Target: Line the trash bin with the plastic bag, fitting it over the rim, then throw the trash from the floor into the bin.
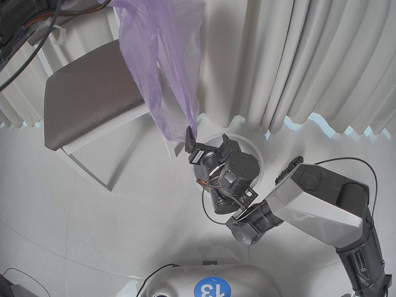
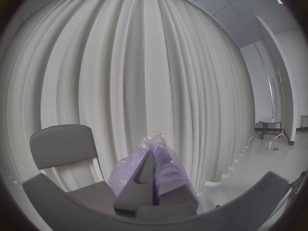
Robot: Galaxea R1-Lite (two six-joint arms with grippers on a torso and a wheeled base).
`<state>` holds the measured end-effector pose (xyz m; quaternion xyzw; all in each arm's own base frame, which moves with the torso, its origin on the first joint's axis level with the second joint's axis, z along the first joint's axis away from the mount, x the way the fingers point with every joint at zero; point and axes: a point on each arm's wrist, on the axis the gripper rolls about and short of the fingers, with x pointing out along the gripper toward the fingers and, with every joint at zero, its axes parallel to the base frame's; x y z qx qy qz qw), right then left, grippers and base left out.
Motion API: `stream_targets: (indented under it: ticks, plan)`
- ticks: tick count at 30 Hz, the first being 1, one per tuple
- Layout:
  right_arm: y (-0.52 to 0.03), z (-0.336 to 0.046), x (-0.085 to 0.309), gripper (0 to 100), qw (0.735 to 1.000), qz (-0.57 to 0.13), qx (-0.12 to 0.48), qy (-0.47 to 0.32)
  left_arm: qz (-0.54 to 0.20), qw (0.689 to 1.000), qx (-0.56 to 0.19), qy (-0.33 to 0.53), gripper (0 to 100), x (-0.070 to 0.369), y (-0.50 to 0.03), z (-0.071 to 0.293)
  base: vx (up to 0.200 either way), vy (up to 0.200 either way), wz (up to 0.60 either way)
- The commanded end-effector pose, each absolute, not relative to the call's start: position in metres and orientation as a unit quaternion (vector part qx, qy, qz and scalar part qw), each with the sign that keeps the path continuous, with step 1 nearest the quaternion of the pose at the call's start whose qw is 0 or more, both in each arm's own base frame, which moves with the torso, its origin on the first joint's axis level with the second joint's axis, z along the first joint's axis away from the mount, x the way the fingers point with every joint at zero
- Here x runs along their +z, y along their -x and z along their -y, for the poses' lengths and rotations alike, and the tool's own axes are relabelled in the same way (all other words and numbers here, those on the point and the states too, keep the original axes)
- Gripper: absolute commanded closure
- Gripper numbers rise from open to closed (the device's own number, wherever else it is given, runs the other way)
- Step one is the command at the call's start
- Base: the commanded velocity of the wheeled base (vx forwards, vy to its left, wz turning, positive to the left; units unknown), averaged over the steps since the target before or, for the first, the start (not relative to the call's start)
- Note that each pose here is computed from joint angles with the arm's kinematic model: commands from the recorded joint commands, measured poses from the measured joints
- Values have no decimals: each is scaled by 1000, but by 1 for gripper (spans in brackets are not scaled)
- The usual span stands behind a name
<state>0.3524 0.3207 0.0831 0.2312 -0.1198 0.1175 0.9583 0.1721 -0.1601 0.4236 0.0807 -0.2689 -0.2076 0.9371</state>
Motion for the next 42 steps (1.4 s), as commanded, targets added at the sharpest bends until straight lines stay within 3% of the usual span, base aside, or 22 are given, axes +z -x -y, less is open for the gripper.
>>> stream_targets:
  ticks: [1,5,6,14,21,28,31,36,42]
  plan:
    - [-353,-320,82,0,959,120,117,-231,268,937,-208,-80,100,423,-173,161,0,0,0]
    - [-353,-320,82,0,959,119,117,-230,267,937,-209,-81,100,422,-173,162,0,0,0]
    - [-353,-320,82,100,959,119,117,-229,266,937,-209,-81,100,422,-174,162,0,0,0]
    - [-351,-318,86,100,958,123,119,-231,262,939,-209,-83,100,419,-174,162,0,0,0]
    - [-341,-307,113,100,955,133,121,-236,243,945,-203,-87,100,409,-183,161,0,0,0]
    - [-315,-252,151,100,966,114,135,-187,229,953,-176,-89,100,404,-193,147,0,0,0]
    - [-290,-214,167,100,968,91,172,-157,198,961,-168,-94,100,388,-194,140,0,0,0]
    - [-252,-169,189,100,973,59,190,-113,93,971,-174,-133,100,320,-201,134,0,0,0]
    - [-215,-125,210,100,971,37,221,-87,-14,967,-220,-125,100,259,-205,155,0,0,0]
